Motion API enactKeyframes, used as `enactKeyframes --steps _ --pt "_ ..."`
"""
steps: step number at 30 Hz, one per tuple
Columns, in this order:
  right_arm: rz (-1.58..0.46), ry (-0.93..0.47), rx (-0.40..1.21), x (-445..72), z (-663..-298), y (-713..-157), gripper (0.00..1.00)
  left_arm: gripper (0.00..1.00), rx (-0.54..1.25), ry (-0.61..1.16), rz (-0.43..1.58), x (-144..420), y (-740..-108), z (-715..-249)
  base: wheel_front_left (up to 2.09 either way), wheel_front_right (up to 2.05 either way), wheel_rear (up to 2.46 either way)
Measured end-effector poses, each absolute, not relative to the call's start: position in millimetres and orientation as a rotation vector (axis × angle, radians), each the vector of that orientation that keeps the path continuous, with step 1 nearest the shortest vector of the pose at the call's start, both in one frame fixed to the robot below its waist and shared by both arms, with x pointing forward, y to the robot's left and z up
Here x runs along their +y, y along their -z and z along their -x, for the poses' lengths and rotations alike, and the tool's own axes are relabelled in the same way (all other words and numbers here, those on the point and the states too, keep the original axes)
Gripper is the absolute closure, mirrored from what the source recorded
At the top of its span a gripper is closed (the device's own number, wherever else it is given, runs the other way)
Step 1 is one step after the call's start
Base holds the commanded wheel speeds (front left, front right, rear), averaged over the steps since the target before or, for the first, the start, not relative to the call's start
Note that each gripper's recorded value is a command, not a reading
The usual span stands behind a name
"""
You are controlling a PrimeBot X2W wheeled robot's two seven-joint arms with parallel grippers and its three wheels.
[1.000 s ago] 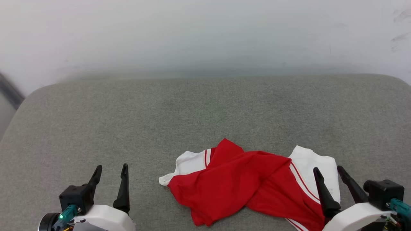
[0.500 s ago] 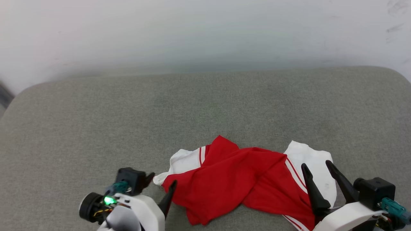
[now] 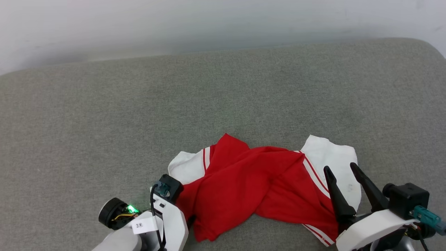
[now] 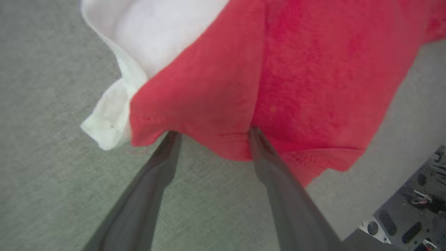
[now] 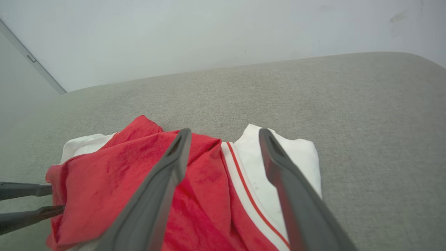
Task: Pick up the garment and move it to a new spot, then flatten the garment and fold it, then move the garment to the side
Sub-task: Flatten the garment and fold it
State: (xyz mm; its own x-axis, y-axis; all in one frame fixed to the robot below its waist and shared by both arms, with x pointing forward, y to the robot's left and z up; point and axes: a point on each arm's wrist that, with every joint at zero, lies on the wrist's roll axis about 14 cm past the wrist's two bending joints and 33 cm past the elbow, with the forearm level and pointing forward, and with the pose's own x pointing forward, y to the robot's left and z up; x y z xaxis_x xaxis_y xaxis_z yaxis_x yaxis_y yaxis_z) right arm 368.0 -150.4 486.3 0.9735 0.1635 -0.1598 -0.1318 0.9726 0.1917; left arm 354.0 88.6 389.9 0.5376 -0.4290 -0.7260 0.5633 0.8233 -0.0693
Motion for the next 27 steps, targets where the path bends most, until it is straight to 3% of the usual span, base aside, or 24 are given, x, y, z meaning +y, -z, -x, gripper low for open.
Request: enactKeyframes --steps 4,5,6,7,8,9,10,20,27 --pt "-0.196 -0.136 0.182 -154 -369 -482 0.00 0.00 0.907 0.659 -0.216 84 -375 -346 0.00 0.00 0.00" --pt "-0.201 -0.131 0.179 -155 -370 -482 0.00 0.05 0.913 0.668 -0.213 82 -374 -347 0.00 0.00 0.00" --pt "-0.203 -0.129 0.179 -156 -370 -481 0.00 0.50 0.917 0.676 -0.217 81 -373 -347 0.00 0.00 0.00" --pt "-0.206 -0.127 0.178 -156 -370 -481 0.00 0.62 0.923 0.688 -0.224 80 -372 -346 0.00 0.00 0.00" --pt "-0.209 -0.125 0.179 -157 -370 -480 0.00 0.62 0.926 0.694 -0.228 80 -371 -347 0.00 0.00 0.00" --pt "-0.211 -0.123 0.179 -157 -370 -480 0.00 0.94 0.925 0.698 -0.230 79 -371 -346 0.00 0.00 0.00" --pt "-0.211 -0.122 0.179 -158 -369 -480 0.00 1.00 0.920 0.701 -0.230 78 -372 -347 0.00 0.00 0.00" --pt "-0.225 -0.166 0.175 -145 -372 -483 0.00 1.00 0.620 0.758 -0.241 57 -440 -335 0.00 0.00 0.00" --pt "-0.213 -0.219 0.158 -129 -373 -493 0.00 1.00 0.767 0.812 -0.184 55 -425 -259 0.00 0.00 0.00"
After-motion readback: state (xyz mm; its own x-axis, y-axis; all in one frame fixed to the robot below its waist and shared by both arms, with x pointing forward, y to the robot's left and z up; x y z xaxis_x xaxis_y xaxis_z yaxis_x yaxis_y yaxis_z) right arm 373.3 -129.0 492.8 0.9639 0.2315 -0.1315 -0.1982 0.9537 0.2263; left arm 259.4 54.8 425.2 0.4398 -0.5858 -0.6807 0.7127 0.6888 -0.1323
